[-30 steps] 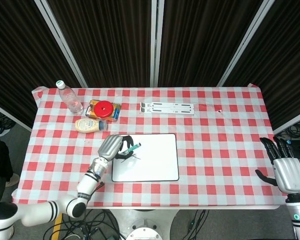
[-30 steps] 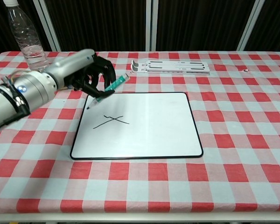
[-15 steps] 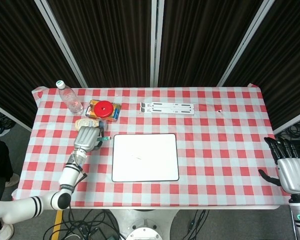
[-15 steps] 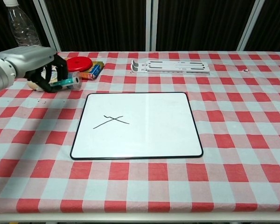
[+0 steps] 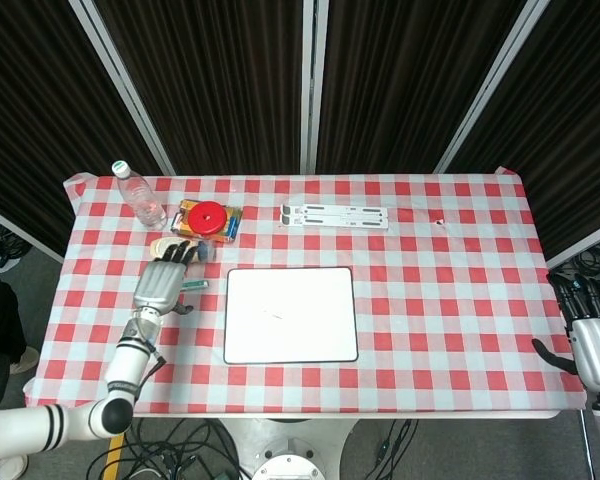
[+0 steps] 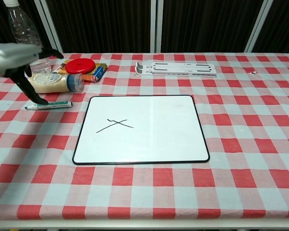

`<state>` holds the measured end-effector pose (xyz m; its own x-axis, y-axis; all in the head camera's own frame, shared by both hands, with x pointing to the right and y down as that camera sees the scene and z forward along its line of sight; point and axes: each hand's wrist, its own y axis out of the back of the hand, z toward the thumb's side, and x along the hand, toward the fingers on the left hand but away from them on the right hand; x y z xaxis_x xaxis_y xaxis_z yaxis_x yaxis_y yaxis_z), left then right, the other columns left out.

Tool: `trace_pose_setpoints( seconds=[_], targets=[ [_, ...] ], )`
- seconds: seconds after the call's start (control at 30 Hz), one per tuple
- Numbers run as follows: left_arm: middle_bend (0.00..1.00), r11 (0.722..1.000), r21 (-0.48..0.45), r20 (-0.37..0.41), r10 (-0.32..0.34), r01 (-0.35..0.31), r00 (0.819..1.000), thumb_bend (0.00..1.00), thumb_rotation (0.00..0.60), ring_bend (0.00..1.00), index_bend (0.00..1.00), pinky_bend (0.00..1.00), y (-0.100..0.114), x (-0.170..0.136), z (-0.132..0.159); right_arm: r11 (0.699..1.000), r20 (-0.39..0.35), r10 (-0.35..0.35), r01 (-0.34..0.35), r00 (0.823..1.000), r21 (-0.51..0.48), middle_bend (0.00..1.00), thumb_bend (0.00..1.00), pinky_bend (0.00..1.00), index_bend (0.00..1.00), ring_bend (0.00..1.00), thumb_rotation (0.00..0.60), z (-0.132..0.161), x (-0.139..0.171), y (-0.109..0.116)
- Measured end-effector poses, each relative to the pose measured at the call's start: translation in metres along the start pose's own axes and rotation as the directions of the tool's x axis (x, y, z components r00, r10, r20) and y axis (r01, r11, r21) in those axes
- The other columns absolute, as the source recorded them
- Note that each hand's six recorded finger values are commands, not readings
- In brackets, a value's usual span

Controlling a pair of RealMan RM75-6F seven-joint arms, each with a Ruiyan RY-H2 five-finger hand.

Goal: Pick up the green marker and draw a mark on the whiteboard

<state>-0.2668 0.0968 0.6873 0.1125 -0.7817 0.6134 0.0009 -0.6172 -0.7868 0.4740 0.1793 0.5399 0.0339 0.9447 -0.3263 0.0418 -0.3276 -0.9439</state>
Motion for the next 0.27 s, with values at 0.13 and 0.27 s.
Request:
trace_pose_setpoints(
  seconds=[0.13,0.27],
  targets=[
    [0.01,0.988,-0.019,-0.039,0.153,-0.154,0.987,0.09,0.600,0.04,0.07,0.19,0.035,-0.022,-0.044,1.000,0.003,0.014,-0.014,1.000,-0.020,0.11,0.12,0.00,0.00,0.00,0.600,-0.003,0.002,0.002],
    [0.01,0.969,-0.018,-0.099,0.244,-0.247,0.965,0.09,0.600,0.04,0.07,0.17,0.047,-0.057,-0.100,0.998,-0.010,0.032,-0.033,0.999,-0.058,0.11,0.12,0.00,0.00,0.00,0.600,-0.004,0.004,0.002]
  ],
)
